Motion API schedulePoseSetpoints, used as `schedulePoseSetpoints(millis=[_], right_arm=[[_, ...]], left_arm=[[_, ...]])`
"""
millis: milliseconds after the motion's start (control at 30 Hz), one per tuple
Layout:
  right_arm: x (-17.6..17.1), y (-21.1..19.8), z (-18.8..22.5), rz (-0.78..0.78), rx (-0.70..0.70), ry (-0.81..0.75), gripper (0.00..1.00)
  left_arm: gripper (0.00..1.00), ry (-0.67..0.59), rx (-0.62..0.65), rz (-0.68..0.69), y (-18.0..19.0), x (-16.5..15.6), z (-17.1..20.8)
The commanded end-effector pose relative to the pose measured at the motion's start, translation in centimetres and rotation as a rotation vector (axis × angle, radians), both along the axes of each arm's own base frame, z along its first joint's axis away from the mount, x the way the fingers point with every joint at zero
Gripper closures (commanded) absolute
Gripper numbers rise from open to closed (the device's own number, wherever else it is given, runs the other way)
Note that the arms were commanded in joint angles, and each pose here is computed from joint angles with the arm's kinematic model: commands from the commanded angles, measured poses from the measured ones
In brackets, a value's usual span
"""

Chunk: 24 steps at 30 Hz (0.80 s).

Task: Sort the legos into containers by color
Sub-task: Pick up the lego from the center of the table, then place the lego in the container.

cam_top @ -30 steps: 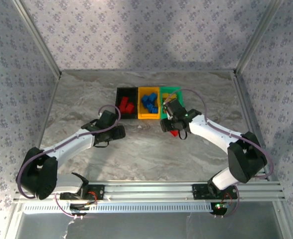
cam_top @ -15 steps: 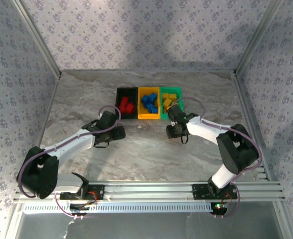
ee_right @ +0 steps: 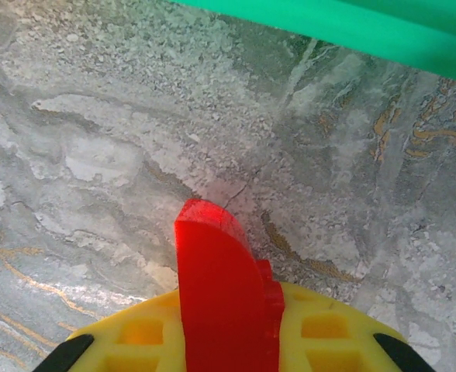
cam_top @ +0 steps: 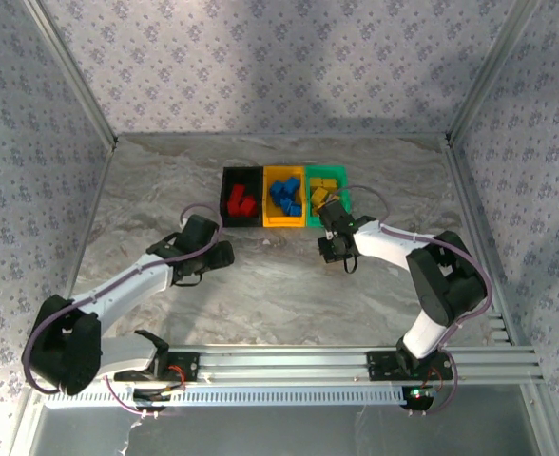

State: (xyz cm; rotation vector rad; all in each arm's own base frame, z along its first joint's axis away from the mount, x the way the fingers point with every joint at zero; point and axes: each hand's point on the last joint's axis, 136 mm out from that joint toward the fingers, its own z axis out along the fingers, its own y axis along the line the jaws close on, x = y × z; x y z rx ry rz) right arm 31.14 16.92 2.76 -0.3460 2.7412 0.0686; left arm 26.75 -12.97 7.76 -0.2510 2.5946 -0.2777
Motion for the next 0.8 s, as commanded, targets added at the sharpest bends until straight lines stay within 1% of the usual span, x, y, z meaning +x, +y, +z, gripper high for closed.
schedulePoseSetpoints(millis=[0, 200, 300, 600, 700, 767], right_arm=[[-0.2, 0.2, 1.0, 0.01, 0.009, -0.01, 0.87], [-0.1, 1.8, 4.1, 0.039, 0.062, -0.067, 0.88], [0.0, 2.1, 5.0, 0.041, 0.072, -0.083, 0.88], [-0.2, 2.9, 5.5, 0.047, 0.092, -0.087, 0.88], [-0.2, 4.8, 6.8, 0.08, 0.143, -0.106, 0.87], [0.1, 7.3, 8.0, 0.116, 0.211, -0.114, 0.87]], left_arm=[[0.2, -0.008, 0.021, 0.026, 1.2, -0.5, 0.2], [0.21, -0.004, 0.007, 0.041, 1.6, -0.8, -0.1], [0.21, 0.0, 0.002, 0.047, 1.7, -0.9, -0.3], [0.21, 0.011, 0.008, 0.059, 2.5, -1.8, -1.0], [0.21, 0.011, 0.003, 0.065, 2.8, -1.8, -1.1], [0.21, 0.014, -0.002, 0.068, 2.9, -1.9, -1.2]])
